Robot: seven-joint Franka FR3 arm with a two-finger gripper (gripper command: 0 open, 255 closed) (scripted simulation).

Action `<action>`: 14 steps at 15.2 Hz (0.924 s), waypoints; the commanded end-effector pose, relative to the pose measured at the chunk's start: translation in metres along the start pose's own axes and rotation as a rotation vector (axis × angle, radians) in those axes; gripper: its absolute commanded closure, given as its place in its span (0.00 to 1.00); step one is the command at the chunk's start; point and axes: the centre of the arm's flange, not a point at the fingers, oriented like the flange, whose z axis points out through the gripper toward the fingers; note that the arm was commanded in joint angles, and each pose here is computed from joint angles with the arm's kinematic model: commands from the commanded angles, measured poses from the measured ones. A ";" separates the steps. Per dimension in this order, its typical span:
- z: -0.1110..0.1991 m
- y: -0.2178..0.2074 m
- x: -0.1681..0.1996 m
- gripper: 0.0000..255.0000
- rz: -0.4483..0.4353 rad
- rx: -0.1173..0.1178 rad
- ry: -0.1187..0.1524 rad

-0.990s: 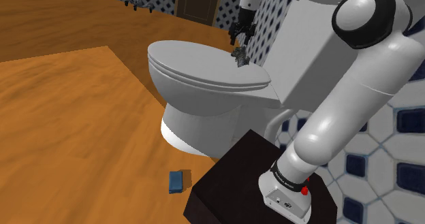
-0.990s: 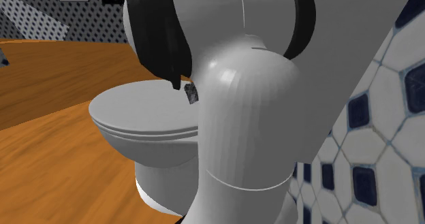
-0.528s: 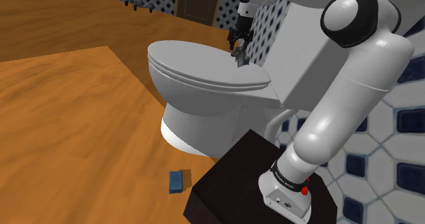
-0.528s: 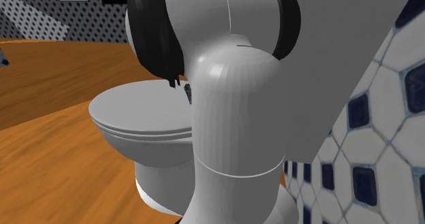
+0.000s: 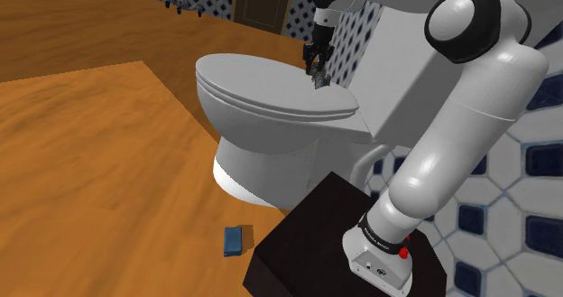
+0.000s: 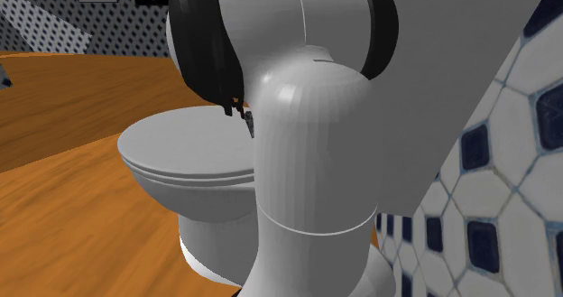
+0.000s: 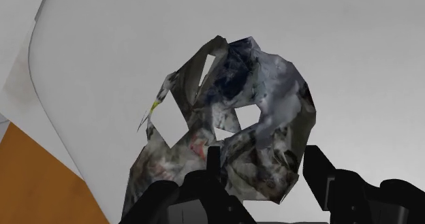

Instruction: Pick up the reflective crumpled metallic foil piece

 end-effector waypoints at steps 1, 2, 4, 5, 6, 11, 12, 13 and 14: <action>0.001 0.000 0.000 1.00 0.000 0.000 -0.002; 0.001 0.000 0.000 1.00 0.000 0.000 -0.002; 0.001 0.000 0.000 1.00 0.000 0.000 -0.002; 0.001 0.000 0.000 1.00 0.000 0.000 -0.002; 0.001 0.000 0.000 1.00 0.000 0.000 -0.002; -0.026 0.002 -0.002 1.00 0.000 0.000 -0.002; -0.031 0.002 -0.002 1.00 0.000 0.000 -0.002; -0.036 0.002 -0.003 1.00 0.000 0.000 -0.002; -0.041 0.003 -0.003 1.00 0.000 0.000 -0.002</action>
